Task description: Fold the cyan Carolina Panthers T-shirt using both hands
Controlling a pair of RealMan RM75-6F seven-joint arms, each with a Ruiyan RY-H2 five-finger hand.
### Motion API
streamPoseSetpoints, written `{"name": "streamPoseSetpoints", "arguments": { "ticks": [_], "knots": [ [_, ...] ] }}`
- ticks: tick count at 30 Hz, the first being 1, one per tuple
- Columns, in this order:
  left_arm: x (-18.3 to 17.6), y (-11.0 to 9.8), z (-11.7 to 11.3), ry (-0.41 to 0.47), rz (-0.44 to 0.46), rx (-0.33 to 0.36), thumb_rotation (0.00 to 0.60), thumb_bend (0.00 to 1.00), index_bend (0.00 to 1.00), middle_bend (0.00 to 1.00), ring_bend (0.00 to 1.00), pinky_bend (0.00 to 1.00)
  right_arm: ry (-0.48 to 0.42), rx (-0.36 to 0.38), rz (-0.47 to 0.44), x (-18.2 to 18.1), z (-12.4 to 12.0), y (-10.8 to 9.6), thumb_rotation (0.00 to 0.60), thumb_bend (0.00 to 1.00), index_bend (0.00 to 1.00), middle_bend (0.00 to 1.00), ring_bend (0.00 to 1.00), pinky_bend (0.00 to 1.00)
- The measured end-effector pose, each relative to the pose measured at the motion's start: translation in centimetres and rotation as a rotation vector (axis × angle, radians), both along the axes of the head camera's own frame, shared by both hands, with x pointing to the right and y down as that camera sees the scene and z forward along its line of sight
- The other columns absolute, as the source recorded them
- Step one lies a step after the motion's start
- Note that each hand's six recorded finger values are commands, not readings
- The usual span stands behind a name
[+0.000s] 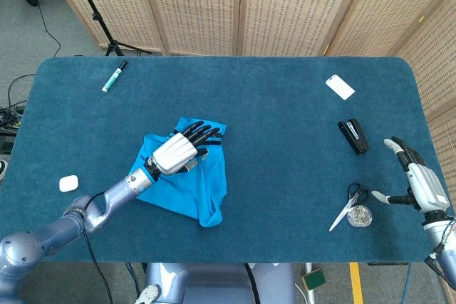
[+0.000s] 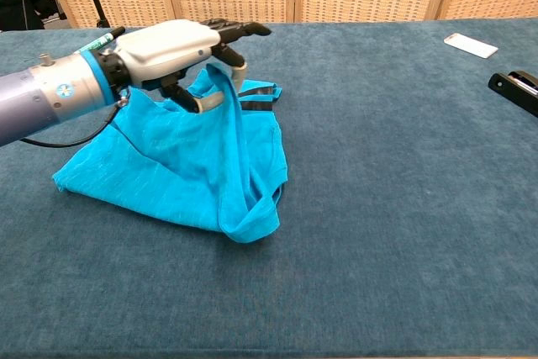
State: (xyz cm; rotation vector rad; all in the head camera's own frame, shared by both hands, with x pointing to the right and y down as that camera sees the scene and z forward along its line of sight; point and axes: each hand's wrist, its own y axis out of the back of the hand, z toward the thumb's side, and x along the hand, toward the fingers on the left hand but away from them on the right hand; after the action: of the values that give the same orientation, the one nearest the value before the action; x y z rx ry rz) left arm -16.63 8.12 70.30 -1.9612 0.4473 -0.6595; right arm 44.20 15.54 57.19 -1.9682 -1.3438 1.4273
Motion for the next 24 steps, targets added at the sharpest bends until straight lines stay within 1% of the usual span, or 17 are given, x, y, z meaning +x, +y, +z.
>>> {"name": "streamPoseSetpoints", "arguments": {
  "ticks": [4, 9, 16, 22, 23, 24],
  "knots": [
    [2.1, -0.1, -0.4, -0.004, 0.035, 0.048, 0.6, 0.48, 0.71, 0.0, 0.0, 0.0, -0.005, 0.002, 0.002, 0.0, -0.1, 0.0, 0.6, 0.0, 0.0, 0.0, 0.0, 0.0],
    [3.6, -0.2, -0.3, -0.016, 0.055, 0.075, 0.6, 0.47, 0.71, 0.0, 0.0, 0.0, -0.01, 0.007, 0.004, 0.1, -0.3, -0.1, 0.6, 0.0, 0.0, 0.0, 0.0, 0.0],
    [5.4, -0.4, 0.7, -0.078, 0.09, 0.117, 0.6, 0.45, 0.71, 0.0, 0.0, 0.0, -0.014, 0.006, 0.004, 0.1, -0.4, -0.1, 0.6, 0.0, 0.0, 0.0, 0.0, 0.0],
    [6.4, -0.4, 1.7, -0.117, 0.103, 0.124, 0.6, 0.43, 0.71, 0.0, 0.0, 0.0, -0.013, 0.001, 0.003, 0.1, -0.2, -0.1, 0.6, 0.0, 0.0, 0.0, 0.0, 0.0],
    [6.5, -0.4, 1.9, -0.122, 0.104, 0.125, 0.6, 0.41, 0.69, 0.0, 0.0, 0.0, -0.012, 0.0, 0.004, 0.1, -0.2, -0.1, 0.6, 0.0, 0.0, 0.0, 0.0, 0.0],
    [6.6, -0.4, 2.0, -0.127, 0.104, 0.124, 0.6, 0.39, 0.65, 0.0, 0.0, 0.0, -0.012, -0.001, 0.004, 0.1, -0.2, -0.1, 0.6, 0.0, 0.0, 0.0, 0.0, 0.0]
  ]
}}
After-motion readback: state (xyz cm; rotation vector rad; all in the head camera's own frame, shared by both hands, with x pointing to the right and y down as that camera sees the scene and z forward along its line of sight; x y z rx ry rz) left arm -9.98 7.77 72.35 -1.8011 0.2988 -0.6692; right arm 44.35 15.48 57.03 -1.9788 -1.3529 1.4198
